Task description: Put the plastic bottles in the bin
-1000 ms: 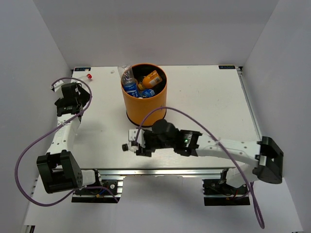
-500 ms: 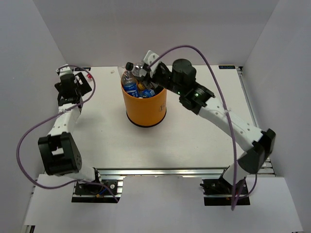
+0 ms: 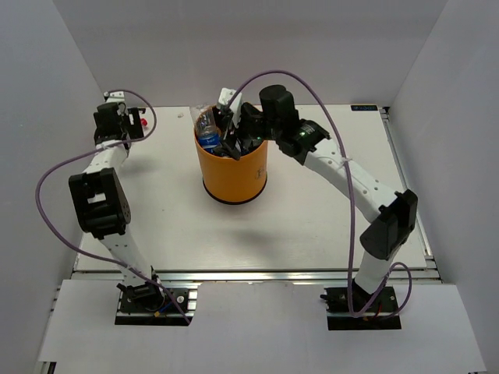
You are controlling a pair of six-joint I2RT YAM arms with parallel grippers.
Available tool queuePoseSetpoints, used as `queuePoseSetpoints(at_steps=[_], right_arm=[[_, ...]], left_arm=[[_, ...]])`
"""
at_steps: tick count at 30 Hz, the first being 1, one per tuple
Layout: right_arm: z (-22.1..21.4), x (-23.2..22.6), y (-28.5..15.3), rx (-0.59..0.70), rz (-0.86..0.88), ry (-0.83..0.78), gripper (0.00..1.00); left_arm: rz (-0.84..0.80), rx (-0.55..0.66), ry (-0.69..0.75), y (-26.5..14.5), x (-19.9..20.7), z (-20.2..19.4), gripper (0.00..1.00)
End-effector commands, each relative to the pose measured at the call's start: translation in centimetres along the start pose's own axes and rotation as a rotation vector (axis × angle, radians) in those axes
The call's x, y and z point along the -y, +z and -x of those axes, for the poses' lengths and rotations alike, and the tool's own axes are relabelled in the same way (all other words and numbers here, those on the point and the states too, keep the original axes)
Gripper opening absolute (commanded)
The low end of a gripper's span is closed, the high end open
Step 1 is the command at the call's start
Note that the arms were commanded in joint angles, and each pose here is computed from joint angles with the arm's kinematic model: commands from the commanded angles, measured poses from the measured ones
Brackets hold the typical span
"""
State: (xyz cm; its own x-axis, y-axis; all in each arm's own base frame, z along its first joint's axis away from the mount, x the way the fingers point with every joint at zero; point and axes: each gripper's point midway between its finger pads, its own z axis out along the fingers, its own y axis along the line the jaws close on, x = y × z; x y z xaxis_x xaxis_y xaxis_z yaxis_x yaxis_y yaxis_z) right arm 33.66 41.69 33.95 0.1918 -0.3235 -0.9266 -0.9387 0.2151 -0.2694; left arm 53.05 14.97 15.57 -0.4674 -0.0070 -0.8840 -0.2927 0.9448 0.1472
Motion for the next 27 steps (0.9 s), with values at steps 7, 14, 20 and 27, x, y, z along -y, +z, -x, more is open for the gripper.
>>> queuePoseSetpoints(at_steps=[7, 14, 20, 27], right_arm=[[6.2, 2.2, -9.6, 0.216, -0.076, 0.002, 0.89], [4.3, 2.3, -13.0, 0.221, -0.174, 0.023, 0.89], [3.5, 2.4, -14.5, 0.211, -0.246, 0.036, 0.89], [2.4, 2.8, -15.1, 0.206, -0.298, 0.065, 0.89]], left_arm=[[0.020, -0.061, 0.112, 5.4, -2.7, 0.2, 0.98], [-0.036, -0.086, 0.088, 8.5, -2.8, -1.2, 0.98], [-0.010, -0.110, 0.090, 11.1, -3.2, -2.2, 0.98], [0.011, -0.170, 0.057, 13.0, -3.3, -5.2, 0.98]])
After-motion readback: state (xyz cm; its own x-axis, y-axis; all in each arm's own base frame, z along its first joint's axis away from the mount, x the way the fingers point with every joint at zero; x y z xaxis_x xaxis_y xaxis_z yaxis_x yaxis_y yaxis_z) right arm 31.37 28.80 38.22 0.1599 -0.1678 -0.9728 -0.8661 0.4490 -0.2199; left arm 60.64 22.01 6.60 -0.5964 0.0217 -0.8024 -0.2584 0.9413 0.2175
